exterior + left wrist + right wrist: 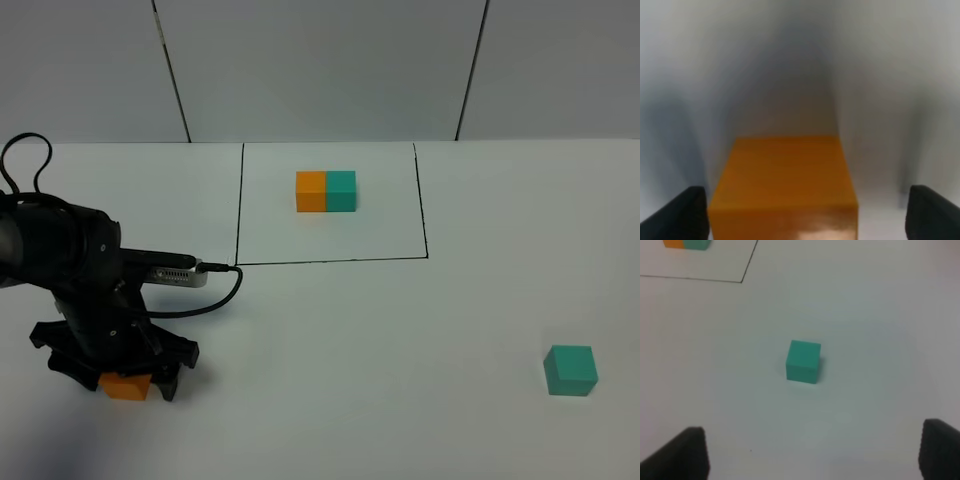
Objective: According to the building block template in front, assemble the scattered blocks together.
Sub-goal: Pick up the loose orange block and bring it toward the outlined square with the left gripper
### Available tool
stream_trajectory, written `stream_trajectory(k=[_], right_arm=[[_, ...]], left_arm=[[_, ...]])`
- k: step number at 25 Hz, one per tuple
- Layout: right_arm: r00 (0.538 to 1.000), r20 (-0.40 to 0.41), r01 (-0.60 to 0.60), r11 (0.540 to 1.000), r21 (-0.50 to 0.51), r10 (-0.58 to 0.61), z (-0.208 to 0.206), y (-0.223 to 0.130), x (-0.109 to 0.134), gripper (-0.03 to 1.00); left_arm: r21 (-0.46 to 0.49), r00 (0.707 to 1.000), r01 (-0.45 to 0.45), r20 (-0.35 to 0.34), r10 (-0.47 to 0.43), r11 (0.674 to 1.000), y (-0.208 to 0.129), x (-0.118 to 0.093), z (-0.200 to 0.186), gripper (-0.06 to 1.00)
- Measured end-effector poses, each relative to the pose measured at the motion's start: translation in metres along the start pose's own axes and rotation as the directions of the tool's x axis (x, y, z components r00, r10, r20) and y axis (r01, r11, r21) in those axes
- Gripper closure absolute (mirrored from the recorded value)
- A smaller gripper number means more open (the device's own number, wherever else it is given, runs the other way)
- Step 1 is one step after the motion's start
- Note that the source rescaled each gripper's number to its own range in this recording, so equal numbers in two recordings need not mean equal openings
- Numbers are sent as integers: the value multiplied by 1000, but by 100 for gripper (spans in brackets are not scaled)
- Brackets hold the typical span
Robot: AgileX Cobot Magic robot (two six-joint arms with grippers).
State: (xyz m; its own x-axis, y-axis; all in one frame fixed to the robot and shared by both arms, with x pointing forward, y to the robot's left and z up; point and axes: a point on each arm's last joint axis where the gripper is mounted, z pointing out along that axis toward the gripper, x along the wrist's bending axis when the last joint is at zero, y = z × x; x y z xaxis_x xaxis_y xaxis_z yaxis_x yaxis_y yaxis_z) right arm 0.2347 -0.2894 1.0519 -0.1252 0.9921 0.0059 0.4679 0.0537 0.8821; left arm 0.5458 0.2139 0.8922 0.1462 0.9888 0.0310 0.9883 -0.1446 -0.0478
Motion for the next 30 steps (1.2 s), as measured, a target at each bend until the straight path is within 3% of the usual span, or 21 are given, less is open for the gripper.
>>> stream_trajectory(k=[3, 6, 8, 10, 14, 17, 21, 23, 25, 28, 30], right_arm=[[1000, 0, 0, 1000, 0, 0, 0, 0, 0, 24], [1000, 0, 0, 1000, 0, 0, 0, 0, 0, 24], [1000, 0, 0, 1000, 0, 0, 0, 0, 0, 24], [1000, 0, 0, 1000, 0, 0, 0, 0, 0, 24], [1000, 0, 0, 1000, 0, 0, 0, 0, 0, 24], [1000, 0, 0, 1000, 0, 0, 0, 0, 0, 24], [1000, 0, 0, 1000, 0, 0, 0, 0, 0, 24], [1000, 0, 0, 1000, 0, 0, 0, 0, 0, 24], [1000, 0, 0, 1000, 0, 0, 0, 0, 0, 24], [1000, 0, 0, 1000, 0, 0, 0, 0, 0, 24], [1000, -1, -1, 1000, 0, 1, 0, 0, 0, 24]], left_arm=[[-1, 1000, 1, -8, -1, 1000, -2, 1, 3, 21], [-2, 1000, 2, -11, -2, 1000, -2, 2, 3, 38], [-2, 1000, 3, -11, -3, 1000, -2, 2, 3, 62], [3, 1000, 3, -12, -3, 1000, -2, 2, 3, 94], [50, 998, -36, -46, 38, 998, -4, 5, -4, 92], [55, 986, -127, -98, 132, 990, 1, 9, -30, 92], [85, 927, -324, -168, 334, 942, 14, 8, -67, 92], [91, 870, -454, -168, 463, 886, 20, 2, -75, 92], [100, 781, -595, -163, 603, 797, 27, -11, -78, 92], [120, 592, -783, -152, 791, 610, 36, -33, -71, 92], [116, 444, -879, -156, 882, 463, 44, -50, -67, 92]])
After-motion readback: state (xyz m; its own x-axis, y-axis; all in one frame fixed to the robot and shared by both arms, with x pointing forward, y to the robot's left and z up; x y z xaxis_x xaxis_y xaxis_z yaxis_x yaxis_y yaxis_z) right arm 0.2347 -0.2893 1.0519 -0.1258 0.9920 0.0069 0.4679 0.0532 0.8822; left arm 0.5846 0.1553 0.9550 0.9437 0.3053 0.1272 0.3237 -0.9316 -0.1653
